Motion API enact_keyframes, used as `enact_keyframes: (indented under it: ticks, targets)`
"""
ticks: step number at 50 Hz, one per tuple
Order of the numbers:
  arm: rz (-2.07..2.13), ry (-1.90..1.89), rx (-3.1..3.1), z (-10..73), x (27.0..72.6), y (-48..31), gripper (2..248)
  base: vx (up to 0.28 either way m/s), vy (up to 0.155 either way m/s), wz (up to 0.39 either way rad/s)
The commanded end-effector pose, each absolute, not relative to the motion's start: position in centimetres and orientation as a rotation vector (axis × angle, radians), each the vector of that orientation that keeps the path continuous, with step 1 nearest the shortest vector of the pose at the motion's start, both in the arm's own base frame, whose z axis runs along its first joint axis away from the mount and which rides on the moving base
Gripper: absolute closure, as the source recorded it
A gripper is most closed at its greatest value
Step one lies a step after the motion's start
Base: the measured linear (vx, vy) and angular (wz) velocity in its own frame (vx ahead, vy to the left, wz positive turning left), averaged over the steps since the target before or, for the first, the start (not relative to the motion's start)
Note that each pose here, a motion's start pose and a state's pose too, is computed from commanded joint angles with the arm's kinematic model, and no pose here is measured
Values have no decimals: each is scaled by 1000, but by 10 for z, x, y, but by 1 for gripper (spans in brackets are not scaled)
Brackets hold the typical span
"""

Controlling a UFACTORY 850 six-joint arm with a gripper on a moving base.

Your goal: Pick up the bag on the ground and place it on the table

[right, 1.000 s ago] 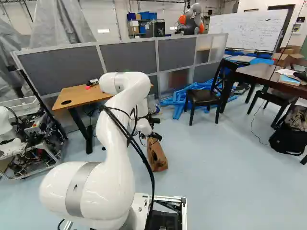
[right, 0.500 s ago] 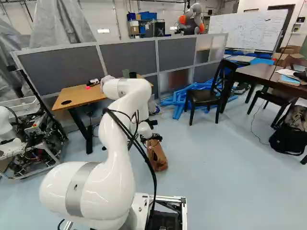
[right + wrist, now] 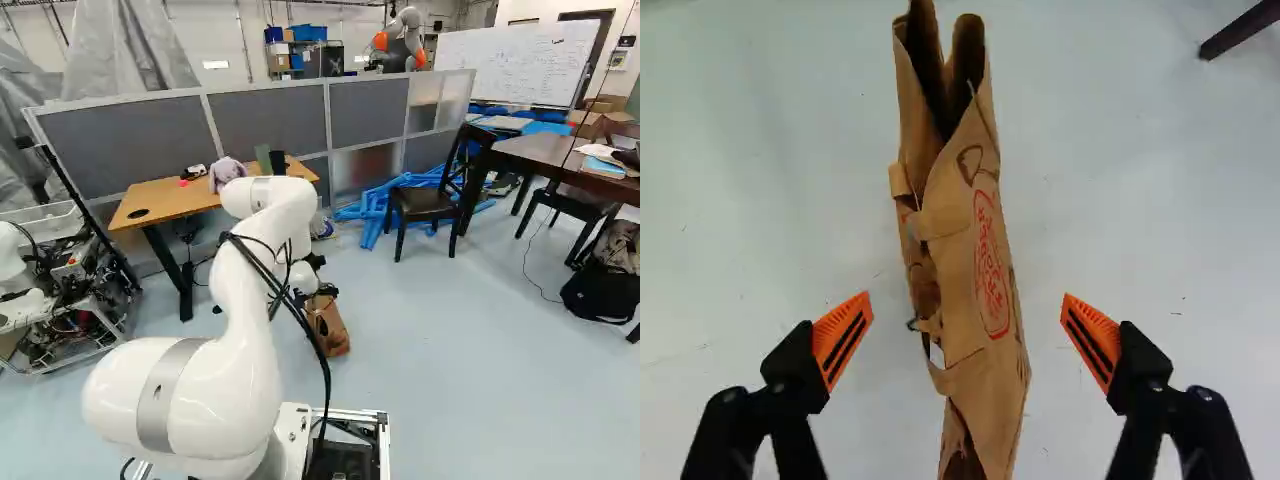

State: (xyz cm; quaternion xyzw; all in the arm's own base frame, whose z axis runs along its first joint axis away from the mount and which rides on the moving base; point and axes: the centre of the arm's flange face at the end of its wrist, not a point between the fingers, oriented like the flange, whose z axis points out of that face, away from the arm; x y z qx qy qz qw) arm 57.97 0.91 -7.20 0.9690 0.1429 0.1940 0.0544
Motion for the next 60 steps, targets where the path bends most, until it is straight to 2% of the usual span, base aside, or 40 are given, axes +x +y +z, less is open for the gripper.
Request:
enact_keyframes:
  ticks: [60]
  targets:
    - [571, 435, 2948, -162, 579, 9, 3, 0, 0, 0]
